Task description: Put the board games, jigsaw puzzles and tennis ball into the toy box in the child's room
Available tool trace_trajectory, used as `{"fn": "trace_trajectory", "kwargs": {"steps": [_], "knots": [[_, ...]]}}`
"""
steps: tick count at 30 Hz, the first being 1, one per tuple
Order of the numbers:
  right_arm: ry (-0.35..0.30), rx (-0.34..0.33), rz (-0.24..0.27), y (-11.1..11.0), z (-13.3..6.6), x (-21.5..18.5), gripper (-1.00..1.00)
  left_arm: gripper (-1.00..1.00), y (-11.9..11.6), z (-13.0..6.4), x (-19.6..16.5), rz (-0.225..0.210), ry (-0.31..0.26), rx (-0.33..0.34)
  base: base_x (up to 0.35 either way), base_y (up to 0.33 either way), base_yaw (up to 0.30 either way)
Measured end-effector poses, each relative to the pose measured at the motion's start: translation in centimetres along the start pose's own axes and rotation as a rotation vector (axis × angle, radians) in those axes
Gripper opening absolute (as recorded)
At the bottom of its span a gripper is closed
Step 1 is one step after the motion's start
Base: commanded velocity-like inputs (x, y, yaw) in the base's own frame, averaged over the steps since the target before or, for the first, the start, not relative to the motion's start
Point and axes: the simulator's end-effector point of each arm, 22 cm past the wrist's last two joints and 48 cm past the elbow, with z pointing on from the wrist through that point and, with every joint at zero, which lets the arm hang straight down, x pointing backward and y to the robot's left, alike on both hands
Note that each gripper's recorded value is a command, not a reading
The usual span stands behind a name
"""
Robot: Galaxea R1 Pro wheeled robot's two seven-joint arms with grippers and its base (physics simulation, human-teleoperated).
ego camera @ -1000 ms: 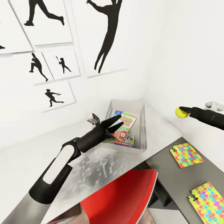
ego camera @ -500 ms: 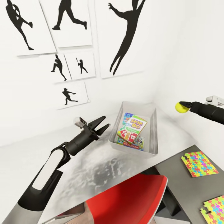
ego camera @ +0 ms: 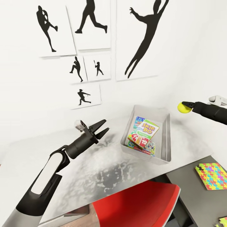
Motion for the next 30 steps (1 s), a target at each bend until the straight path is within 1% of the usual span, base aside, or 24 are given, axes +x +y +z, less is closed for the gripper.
{"fn": "trace_trajectory", "kwargs": {"steps": [5,11,14,15,18,19,21,22,23,26,27,30], "knots": [[0.004,-0.004,0.001,0.2,0.1,0.2,-1.00,1.00,0.4,0.0,0.0,-0.001,0.000,-0.021,0.000,0.000,0.063],[0.015,-0.002,0.003,0.4,0.4,0.7,-1.00,1.00,0.6,0.0,0.1,-0.001,0.001,-0.029,0.000,0.000,0.027],[0.053,0.007,-0.011,0.7,1.3,2.0,-1.00,1.00,0.6,0.0,0.1,-0.001,0.001,-0.031,0.000,0.000,0.012],[0.053,0.008,-0.012,0.7,1.3,2.0,-1.00,1.00,0.6,0.0,0.1,-0.001,0.001,-0.031,0.000,0.000,0.009],[0.099,0.040,-0.030,0.5,2.4,3.6,-1.00,1.00,0.7,0.0,0.1,-0.001,0.002,-0.033,0.000,0.000,0.006],[0.099,0.041,-0.030,0.5,2.4,3.6,-1.00,1.00,0.7,0.0,0.1,-0.001,0.002,-0.033,0.000,0.000,0.004],[0.128,0.069,-0.036,0.3,3.3,4.5,-1.00,1.00,0.7,0.0,0.0,-0.001,0.002,-0.034,0.000,0.000,0.003],[0.144,0.080,-0.035,0.3,3.7,5.1,-1.00,1.00,0.7,0.0,0.0,0.000,0.002,-0.034,0.000,0.000,0.003],[0.144,0.081,-0.036,0.3,3.7,5.1,-1.00,1.00,0.7,0.0,0.0,0.000,0.002,-0.033,0.000,0.000,0.002],[0.192,0.101,-0.022,0.9,5.3,6.9,-1.00,1.00,0.6,0.0,0.0,0.000,0.003,-0.033,0.000,0.000,0.002],[0.192,0.103,-0.023,0.9,5.3,6.9,-1.00,1.00,0.6,0.0,0.0,0.001,0.003,-0.033,0.000,0.000,0.001],[0.230,0.112,-0.006,1.8,6.7,8.3,-1.00,1.00,0.6,0.0,0.0,0.001,0.003,-0.033,0.000,0.000,0.000]]}}
